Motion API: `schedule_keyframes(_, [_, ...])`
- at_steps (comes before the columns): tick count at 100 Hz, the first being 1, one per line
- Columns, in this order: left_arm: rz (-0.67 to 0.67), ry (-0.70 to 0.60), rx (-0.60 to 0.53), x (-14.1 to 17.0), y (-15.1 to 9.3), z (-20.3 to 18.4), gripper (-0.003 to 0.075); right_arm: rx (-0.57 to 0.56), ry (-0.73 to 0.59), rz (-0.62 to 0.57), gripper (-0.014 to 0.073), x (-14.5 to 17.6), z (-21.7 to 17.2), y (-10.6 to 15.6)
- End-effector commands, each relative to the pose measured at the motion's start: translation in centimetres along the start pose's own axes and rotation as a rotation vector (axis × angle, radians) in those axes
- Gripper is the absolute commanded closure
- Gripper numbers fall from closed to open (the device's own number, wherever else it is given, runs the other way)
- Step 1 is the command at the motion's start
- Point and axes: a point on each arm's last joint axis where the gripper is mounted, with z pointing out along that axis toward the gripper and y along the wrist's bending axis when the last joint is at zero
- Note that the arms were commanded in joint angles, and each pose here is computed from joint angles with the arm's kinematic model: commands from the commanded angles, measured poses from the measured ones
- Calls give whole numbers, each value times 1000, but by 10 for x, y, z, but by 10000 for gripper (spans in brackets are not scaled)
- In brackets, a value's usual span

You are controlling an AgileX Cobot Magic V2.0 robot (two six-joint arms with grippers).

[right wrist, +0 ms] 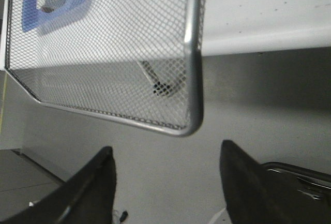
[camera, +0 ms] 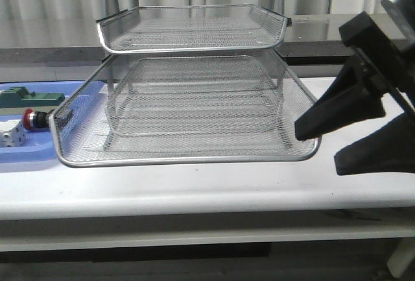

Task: Place button on rack with both arms
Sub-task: 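Grip the middle mesh tray with the right gripper and pull it toward the robot, then release the tray and raise the right gripper away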

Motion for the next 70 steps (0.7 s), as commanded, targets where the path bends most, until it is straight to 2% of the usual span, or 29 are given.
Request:
schedule_keyframes(1, [-18,-56,21,10,-1,-1,741,5,-23,-47,139,-1,-16,11])
schedule_keyframes(35, [-18,-56,21,10,-1,-1,741,216,-128,-254,139,-5,-74,32])
schedule_keyframes(54, [-18,-56,21,10,-1,-1,741,437,-183,-334,139,-12,-118,43])
schedule_keyframes(70, [-18,-56,21,10,-1,-1,741,612,-252,-346,141,-11,-152,46])
